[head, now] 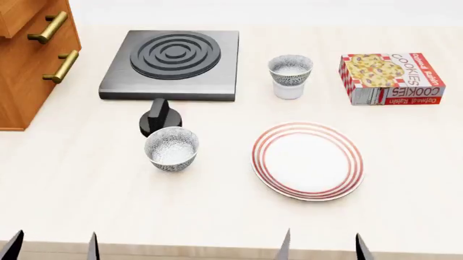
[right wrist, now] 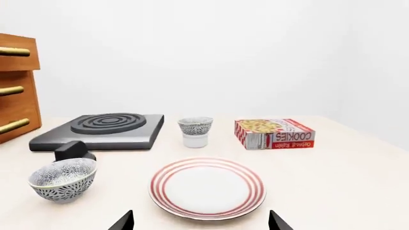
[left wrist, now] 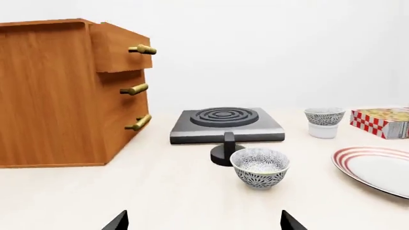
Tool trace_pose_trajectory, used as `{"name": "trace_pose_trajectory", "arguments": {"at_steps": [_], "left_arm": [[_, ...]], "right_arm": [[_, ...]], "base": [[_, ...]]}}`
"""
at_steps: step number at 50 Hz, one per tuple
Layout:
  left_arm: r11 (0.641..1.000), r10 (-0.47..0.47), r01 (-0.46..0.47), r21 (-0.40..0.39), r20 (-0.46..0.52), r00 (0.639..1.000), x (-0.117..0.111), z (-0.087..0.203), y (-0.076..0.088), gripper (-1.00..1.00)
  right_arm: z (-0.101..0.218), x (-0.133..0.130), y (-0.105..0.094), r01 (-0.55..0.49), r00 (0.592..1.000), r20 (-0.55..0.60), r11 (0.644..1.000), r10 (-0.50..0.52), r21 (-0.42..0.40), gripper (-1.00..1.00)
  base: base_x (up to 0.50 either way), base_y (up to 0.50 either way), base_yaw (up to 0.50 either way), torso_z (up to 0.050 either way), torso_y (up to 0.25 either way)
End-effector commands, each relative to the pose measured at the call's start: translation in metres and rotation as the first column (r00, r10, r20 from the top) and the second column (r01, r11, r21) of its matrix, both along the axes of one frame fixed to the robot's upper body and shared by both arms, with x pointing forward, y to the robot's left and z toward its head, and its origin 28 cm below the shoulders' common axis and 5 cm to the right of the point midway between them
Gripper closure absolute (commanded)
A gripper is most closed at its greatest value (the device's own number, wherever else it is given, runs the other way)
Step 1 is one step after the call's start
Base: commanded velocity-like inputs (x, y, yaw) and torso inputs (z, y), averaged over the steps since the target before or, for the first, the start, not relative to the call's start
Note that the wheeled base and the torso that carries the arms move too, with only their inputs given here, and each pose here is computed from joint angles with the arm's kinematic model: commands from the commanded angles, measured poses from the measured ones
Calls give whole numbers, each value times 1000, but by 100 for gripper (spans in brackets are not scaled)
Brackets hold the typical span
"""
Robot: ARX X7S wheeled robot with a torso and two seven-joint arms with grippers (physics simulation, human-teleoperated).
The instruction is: Pick the akita bowl on the ramekin and place it on the plate.
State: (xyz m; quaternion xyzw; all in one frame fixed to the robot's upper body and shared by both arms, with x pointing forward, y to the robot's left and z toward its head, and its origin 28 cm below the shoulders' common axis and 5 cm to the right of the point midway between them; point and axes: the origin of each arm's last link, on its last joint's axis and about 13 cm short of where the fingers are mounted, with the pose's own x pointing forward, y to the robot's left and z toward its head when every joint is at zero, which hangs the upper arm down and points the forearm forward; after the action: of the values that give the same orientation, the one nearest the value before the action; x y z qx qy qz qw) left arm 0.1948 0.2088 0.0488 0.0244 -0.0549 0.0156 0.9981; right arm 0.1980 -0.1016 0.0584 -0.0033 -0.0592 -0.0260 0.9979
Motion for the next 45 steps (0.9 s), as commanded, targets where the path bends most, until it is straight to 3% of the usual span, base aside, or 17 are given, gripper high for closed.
{"name": "trace_pose_trajectory", "arguments": {"at_steps": [1,12,17,45], "left_arm": [[1000,28,-29,9,97,995,-19,34,4,-100],[999,52,-50,-14,157,986,-31,56,7,-100],[999,53,-51,-15,163,985,-31,56,8,-100],[999,47,-43,-28,154,987,-32,57,7,-100]], "right_arm": [[47,-17,1,8,995,103,1000,-8,0,-100],[68,-33,-2,41,983,176,999,-41,4,-100],[68,-31,-4,61,987,151,998,-63,23,-100],[66,-31,-2,50,992,112,999,-50,-2,-100]], "base": [[0,0,0,0,0],[0,0,0,0,0],[13,0,0,0,0],[497,0,0,0,0]]}}
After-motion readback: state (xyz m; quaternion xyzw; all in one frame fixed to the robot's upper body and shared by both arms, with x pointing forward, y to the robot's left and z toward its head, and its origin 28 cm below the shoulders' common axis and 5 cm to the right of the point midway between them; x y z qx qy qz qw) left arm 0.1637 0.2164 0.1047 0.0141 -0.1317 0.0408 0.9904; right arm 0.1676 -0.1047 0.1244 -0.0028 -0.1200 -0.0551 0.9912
